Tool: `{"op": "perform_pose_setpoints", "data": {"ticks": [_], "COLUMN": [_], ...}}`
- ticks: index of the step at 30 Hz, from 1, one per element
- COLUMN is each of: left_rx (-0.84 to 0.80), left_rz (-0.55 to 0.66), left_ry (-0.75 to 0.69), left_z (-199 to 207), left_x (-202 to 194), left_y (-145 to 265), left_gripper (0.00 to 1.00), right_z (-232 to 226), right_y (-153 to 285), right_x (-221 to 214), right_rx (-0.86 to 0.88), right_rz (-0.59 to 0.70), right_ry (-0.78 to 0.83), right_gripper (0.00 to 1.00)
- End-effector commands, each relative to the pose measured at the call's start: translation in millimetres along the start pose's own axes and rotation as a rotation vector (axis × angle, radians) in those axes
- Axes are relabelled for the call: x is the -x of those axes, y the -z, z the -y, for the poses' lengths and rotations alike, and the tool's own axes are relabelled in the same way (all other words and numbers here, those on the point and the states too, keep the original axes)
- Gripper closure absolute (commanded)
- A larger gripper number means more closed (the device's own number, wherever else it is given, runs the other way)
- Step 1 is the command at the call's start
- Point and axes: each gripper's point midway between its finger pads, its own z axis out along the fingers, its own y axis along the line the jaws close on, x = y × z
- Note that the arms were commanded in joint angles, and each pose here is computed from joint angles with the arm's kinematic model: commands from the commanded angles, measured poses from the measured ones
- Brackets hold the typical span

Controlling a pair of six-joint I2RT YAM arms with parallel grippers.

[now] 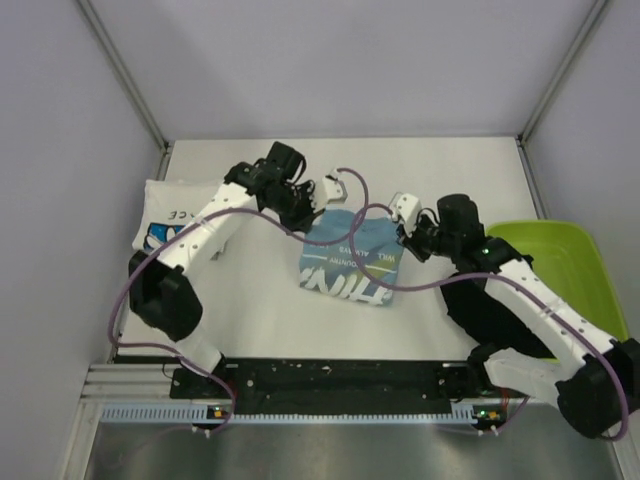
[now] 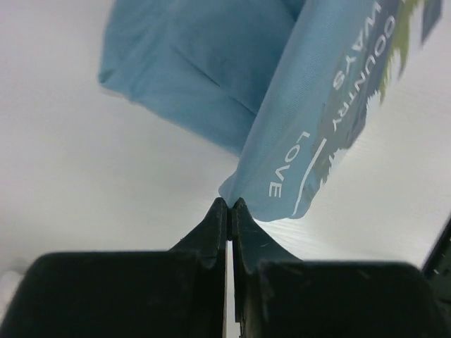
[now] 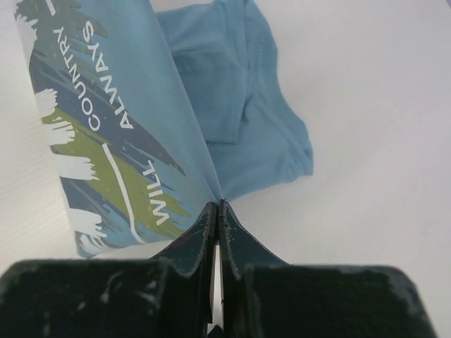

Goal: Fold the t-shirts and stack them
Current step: Fold the long partially folded tshirt into a neat square

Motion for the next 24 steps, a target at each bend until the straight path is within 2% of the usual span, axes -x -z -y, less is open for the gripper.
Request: {"op": "perform_pose_setpoints", "data": {"ticks": [1,6,15,21,24], "left_rx": [0.160,0.152,0.262,0.289,0.298], "left_rz": [0.035,0.001,0.010,-0.055,-0.076], "left_ry": [0.077,0.136,0.156,0.210,0.254], "left_z": [-77,-114,-166,-183,-187], "left_x": [28,30,33,12,4], "left_y": [-2,-34,-76,-110,-120], "left_gripper": [1.00,1.00,1.00,1.00,0.95], "right_z": [60,108,144,162,171], "right_y": [-17,-49,-86,-114,-127], "right_x": [20,9,-35,-45,-51], "right_rx": [-0.120,-0.164,-0.208,-0.234,-0.244], "right_rz": [0.069,0.040,-0.096,-0.101,-0.119], "right_ry": [-0.035,-0.055,-0.124,-0.116,-0.142], "right_gripper": [1.00,1.00,1.00,1.00,1.00]}}
